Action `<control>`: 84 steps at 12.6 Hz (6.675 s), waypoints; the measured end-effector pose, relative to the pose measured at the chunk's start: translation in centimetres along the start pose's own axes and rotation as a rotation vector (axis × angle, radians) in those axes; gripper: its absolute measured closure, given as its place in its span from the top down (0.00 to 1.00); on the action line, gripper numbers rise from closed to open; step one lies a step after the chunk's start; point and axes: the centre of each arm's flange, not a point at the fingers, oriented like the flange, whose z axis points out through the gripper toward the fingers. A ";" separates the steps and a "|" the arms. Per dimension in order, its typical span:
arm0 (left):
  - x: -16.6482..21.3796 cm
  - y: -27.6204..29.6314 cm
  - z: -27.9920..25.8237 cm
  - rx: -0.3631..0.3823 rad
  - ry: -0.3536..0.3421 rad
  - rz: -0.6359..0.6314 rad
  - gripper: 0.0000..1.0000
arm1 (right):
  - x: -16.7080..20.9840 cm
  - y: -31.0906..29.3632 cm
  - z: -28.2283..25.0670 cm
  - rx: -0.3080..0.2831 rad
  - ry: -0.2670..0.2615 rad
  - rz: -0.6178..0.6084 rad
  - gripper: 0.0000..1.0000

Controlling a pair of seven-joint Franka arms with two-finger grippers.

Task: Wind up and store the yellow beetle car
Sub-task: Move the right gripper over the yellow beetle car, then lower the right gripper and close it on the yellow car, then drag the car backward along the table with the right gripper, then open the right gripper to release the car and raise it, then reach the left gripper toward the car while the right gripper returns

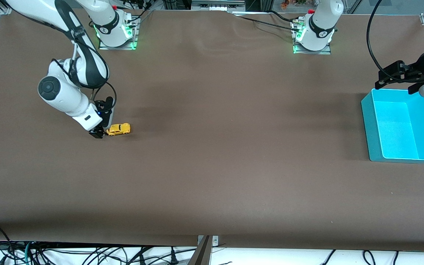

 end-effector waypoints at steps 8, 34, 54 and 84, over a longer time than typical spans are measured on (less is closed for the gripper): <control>0.0 0.0 0.0 0.000 0.000 0.000 1.00 | 0.0 0.2 3.3 -0.033 0.013 -0.035 0.92; 0.1 0.0 0.0 0.000 0.001 0.001 1.00 | -3.1 0.8 3.0 -0.043 0.010 0.014 0.41; 0.6 -0.2 0.9 -0.013 -0.013 -0.004 1.00 | -15.8 1.5 1.7 -0.028 0.016 0.035 0.90; 1.9 -8.3 28.0 -0.009 -0.176 1.107 1.00 | -4.2 -0.9 -37.4 -0.011 -0.028 1.433 1.00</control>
